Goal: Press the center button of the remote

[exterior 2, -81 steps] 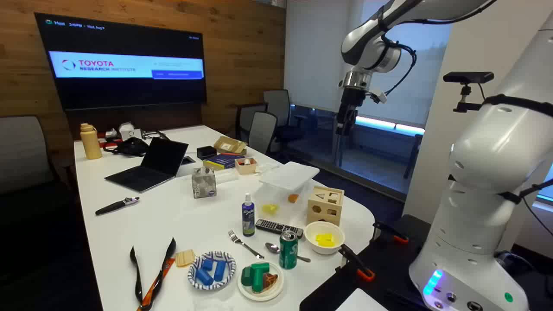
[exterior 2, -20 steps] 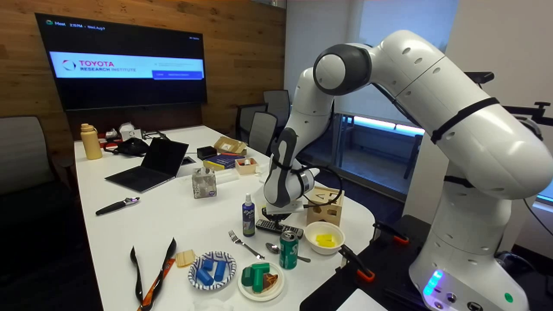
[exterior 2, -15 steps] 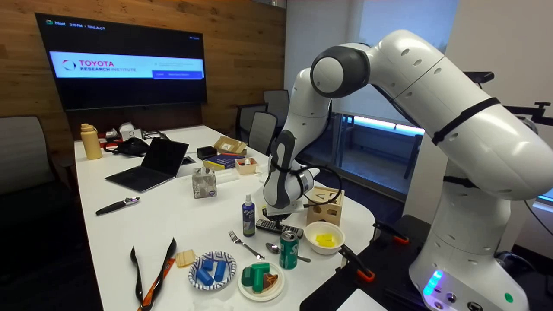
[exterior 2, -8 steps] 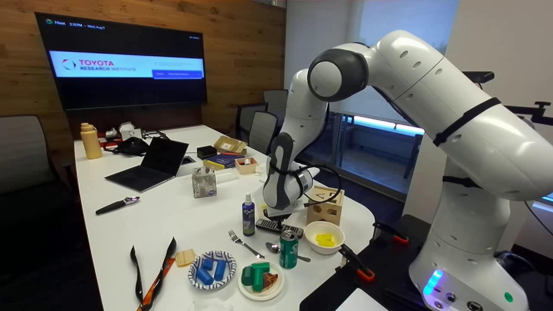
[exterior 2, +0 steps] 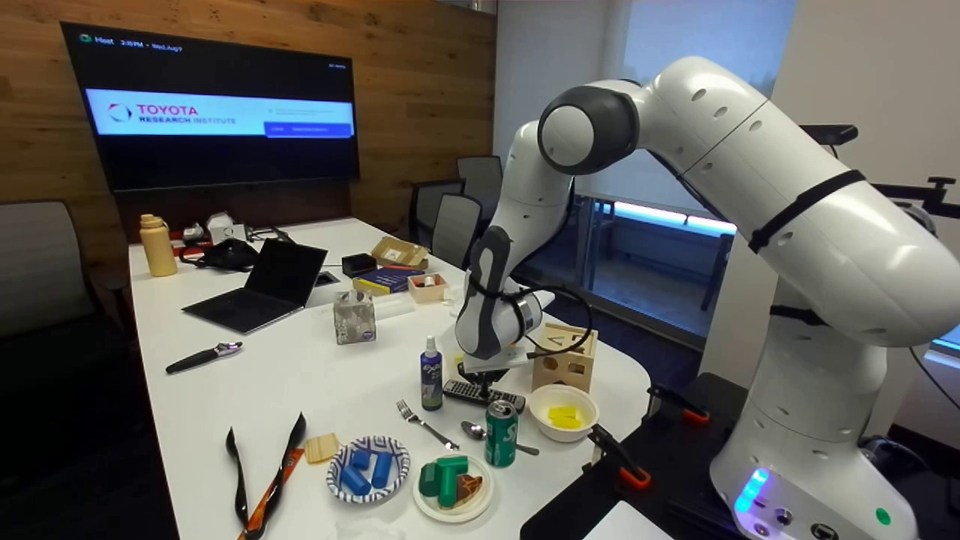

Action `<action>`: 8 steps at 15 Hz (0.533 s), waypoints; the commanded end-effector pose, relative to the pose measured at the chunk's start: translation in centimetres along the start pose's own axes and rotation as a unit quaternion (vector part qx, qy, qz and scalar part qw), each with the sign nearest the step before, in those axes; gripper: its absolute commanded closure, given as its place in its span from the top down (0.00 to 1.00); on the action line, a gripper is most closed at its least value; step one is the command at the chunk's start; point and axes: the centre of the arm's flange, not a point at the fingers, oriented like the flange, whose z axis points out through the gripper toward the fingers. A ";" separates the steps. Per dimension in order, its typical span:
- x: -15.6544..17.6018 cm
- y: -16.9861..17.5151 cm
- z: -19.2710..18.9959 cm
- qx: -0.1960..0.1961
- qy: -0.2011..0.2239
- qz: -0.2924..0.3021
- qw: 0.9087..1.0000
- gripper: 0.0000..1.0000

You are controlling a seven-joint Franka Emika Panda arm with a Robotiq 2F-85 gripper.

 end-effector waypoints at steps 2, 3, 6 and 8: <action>-0.1 -0.4 4.0 0.010 -0.035 0.002 0.999 0.00; 0.0 -0.3 3.9 0.012 -0.034 0.002 0.999 0.00; 0.1 0.0 2.5 0.001 -0.030 0.010 1.000 0.00; -0.2 -0.1 1.5 -0.003 -0.030 0.010 0.999 0.00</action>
